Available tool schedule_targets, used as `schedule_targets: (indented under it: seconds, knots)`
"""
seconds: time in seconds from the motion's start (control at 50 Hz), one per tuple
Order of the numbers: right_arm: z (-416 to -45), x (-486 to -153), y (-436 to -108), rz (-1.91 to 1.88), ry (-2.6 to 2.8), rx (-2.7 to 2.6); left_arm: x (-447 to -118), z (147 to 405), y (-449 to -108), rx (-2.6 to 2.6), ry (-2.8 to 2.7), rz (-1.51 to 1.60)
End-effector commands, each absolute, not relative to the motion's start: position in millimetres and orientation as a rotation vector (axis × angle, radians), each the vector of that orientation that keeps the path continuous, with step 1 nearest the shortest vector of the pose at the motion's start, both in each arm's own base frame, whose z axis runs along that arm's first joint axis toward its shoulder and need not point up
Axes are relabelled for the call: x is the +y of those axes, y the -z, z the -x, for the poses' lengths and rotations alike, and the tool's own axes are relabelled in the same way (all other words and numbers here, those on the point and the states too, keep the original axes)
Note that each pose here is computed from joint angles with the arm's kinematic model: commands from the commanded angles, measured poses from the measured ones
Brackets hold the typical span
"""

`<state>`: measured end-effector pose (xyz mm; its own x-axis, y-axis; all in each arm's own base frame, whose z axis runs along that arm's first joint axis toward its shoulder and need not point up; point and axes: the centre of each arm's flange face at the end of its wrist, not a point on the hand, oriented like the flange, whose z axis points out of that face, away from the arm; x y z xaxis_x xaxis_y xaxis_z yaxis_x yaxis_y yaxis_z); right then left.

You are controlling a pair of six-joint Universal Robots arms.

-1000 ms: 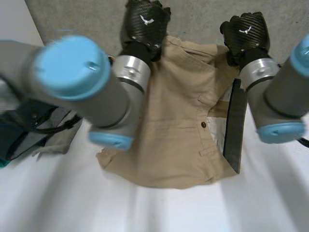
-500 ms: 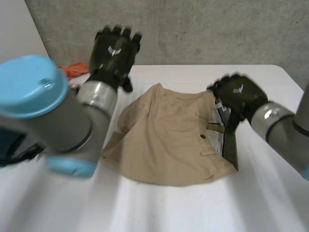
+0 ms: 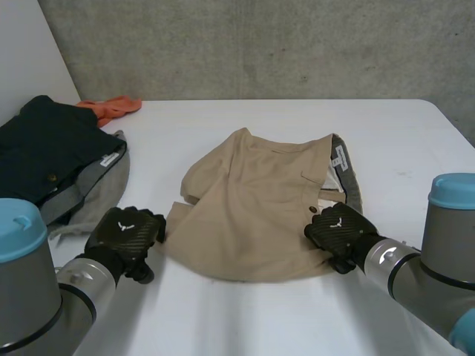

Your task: Fold the laundry.

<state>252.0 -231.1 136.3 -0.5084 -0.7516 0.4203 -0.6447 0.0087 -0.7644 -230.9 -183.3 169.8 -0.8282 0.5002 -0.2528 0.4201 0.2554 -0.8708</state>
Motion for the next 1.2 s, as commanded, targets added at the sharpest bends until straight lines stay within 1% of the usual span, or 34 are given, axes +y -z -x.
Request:
schedule_targets:
  seconds: [0.02,0.12,0.2,0.32,0.44,0.48,0.56,0.6,0.64,0.68,0.7,0.74,0.76,0.82,0.84,0.9,0.92,1.0,1.04,1.1,1.14,1.16,1.18,1.2]
  knots:
    - [-246,-250,-135,1.443,1.675,2.221,-200,237,-156,-2.365,-1.592,0.916]
    - [-240,-254,-137,1.364,1.704,2.3,-213,243,-145,-2.343,-1.626,0.925]
    - [-236,-258,-139,1.229,1.726,2.369,-224,248,-139,-2.31,-1.672,0.927]
    - [-233,-262,-150,1.132,1.769,2.385,-239,258,-129,-2.272,-1.711,0.962]
    - [-233,-262,-153,1.126,1.781,2.38,-243,269,-119,-2.265,-1.679,1.001]
    - [-233,-262,-155,1.122,1.791,2.379,-240,276,-120,-2.24,-1.68,1.018]
    - [-232,-263,-159,1.12,1.805,2.375,-234,282,-123,-2.221,-1.676,1.043]
    - [-233,-264,-163,1.117,1.822,2.366,-234,282,-128,-2.214,-1.688,1.04]
    - [-233,-264,-170,1.134,1.847,2.35,-233,282,-142,-2.194,-1.725,1.03]
    - [-232,-262,-180,1.151,1.855,2.346,-232,279,-161,-2.169,-1.769,1.007]
    - [-232,-260,-184,1.166,1.851,2.347,-229,276,-176,-2.153,-1.801,0.994]
    - [-232,-256,-197,1.198,1.854,2.343,-225,273,-190,-2.141,-1.819,0.988]
    - [-230,-253,-215,1.239,1.874,2.334,-219,271,-207,-2.119,-1.846,0.984]
    - [-227,-244,-244,1.294,1.911,2.311,-208,264,-239,-2.08,-1.905,0.963]
    - [-226,-239,-265,1.321,1.954,2.277,-199,258,-263,-2.041,-1.964,0.941]
    - [-221,-231,-300,1.334,2.071,2.215,-187,251,-298,-1.968,-2.065,0.897]
    - [-216,-228,-323,1.316,2.178,2.174,-179,246,-320,-1.91,-2.136,0.859]
    - [-209,-213,-359,1.316,2.342,2.092,-171,239,-348,-1.831,-2.231,0.808]
    - [-208,-213,-359,1.348,2.337,2.095,-171,239,-351,-1.822,-2.239,0.804]
    - [-210,-220,-344,1.399,2.25,2.15,-175,243,-343,-1.848,-2.209,0.826]
    - [-216,-228,-326,1.439,2.151,2.195,-183,248,-329,-1.899,-2.16,0.852]
    - [-218,-231,-319,1.45,2.117,2.211,-195,255,-311,-1.964,-2.094,0.879]
    - [-220,-234,-312,1.461,2.081,2.227,-202,259,-299,-2.0,-2.054,0.895]
    - [-225,-241,-296,1.479,2.009,2.251,-207,262,-292,-2.021,-2.029,0.906]
